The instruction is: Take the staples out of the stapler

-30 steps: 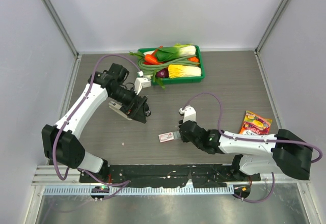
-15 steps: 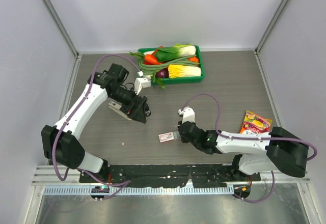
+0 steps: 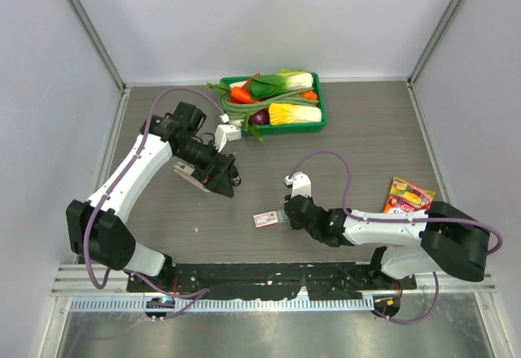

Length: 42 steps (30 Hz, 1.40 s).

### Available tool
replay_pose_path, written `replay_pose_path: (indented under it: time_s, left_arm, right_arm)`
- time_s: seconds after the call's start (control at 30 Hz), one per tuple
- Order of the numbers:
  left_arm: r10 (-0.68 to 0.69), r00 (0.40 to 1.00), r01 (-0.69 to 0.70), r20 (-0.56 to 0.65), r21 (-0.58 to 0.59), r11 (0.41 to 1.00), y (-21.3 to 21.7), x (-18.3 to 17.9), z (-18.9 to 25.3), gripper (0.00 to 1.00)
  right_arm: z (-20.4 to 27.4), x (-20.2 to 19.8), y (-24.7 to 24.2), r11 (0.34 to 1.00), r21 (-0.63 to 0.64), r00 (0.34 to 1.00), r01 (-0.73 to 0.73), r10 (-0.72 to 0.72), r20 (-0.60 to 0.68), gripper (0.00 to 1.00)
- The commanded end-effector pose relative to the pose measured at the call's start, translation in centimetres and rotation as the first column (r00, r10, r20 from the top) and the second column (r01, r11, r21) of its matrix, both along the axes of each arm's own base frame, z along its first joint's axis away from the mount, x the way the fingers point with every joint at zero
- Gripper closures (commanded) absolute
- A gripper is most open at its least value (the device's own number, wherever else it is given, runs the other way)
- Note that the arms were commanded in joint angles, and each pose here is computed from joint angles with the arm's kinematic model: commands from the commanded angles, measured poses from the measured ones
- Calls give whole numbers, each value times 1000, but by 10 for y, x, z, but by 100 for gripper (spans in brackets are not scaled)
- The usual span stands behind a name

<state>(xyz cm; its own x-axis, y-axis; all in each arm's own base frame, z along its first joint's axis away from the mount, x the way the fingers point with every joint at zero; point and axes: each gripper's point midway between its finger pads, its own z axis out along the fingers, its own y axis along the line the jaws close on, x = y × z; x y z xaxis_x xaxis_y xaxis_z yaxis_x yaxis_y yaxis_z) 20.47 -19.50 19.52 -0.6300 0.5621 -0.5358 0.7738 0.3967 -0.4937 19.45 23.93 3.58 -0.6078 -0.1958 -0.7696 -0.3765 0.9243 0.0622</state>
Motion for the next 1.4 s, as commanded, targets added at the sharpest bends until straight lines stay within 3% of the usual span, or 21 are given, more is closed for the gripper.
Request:
replay_pose_path:
  time_s: [0.0, 0.6, 1.03, 1.37]
  left_arm:
    - [-9, 1000, 10, 29, -34, 999, -2, -2, 9, 13]
    - [-31, 999, 32, 18, -44, 999, -1, -8, 8, 13]
    - [-41, 999, 41, 17, -46, 998, -1, -12, 8, 13]
    - [-47, 999, 47, 14, -52, 998, -2, -12, 9, 13]
  right_arm:
    - [6, 7, 4, 999, 27, 999, 32, -33, 38, 94]
    - [6, 11, 4, 999, 11, 997, 35, -35, 62, 93]
    - [7, 8, 4, 999, 1, 997, 32, -32, 65, 67]
    - [14, 10, 4, 999, -5, 996, 39, -39, 79, 64]
